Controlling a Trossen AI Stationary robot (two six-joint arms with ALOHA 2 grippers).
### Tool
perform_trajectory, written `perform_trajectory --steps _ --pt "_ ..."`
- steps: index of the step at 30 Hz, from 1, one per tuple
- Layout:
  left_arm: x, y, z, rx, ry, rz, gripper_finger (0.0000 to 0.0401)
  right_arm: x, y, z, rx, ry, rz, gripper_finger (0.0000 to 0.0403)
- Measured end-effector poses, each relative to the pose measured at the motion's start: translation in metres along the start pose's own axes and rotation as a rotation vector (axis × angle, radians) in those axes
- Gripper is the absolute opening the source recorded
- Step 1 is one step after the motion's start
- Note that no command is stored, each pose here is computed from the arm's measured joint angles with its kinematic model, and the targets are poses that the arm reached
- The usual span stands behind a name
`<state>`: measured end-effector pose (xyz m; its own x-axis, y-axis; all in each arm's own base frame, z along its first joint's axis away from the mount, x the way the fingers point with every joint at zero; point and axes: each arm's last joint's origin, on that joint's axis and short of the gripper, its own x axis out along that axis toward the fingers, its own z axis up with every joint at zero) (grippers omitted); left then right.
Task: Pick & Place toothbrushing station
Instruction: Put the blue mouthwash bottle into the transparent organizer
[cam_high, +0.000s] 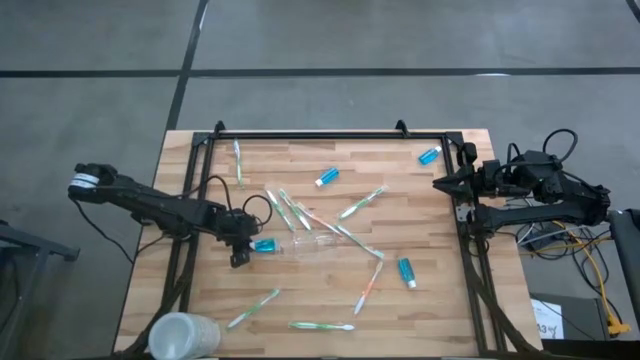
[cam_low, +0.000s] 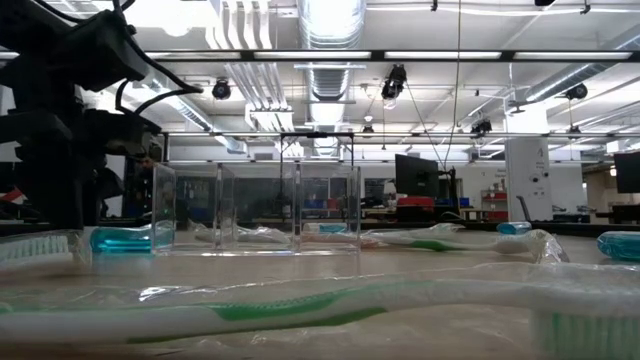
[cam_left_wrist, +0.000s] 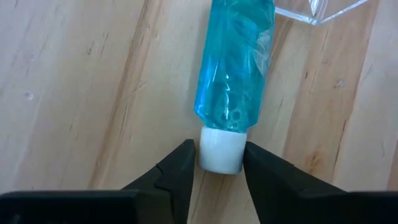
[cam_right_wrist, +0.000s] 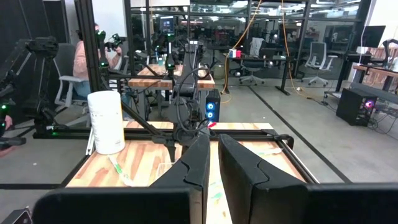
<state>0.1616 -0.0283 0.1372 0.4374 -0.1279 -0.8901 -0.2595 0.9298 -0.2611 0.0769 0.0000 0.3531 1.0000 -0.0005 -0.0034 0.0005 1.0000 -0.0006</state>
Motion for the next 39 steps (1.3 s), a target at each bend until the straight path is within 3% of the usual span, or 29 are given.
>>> perform_trajectory --steps 7,20,30,39 --pt "0.0 -0.001 0.001 -0.002 0.001 -0.016 0.0095 0.0 0.0 0.0 0.0 0.0 0.0 0.0034" --pt "-0.008 -0.003 0.003 0.003 0.054 0.013 0.0098 0.0 0.0 0.0 0.0 0.0 0.0 0.0034" --pt "-0.055 -0.018 0.032 0.036 0.108 0.158 0.0098 0.0 0.0 0.0 0.0 0.0 0.0 0.0034" --pt "-0.124 -0.033 0.059 -0.014 0.101 0.249 0.0098 0.0 0.0 0.0 0.0 0.0 0.0 0.0034"
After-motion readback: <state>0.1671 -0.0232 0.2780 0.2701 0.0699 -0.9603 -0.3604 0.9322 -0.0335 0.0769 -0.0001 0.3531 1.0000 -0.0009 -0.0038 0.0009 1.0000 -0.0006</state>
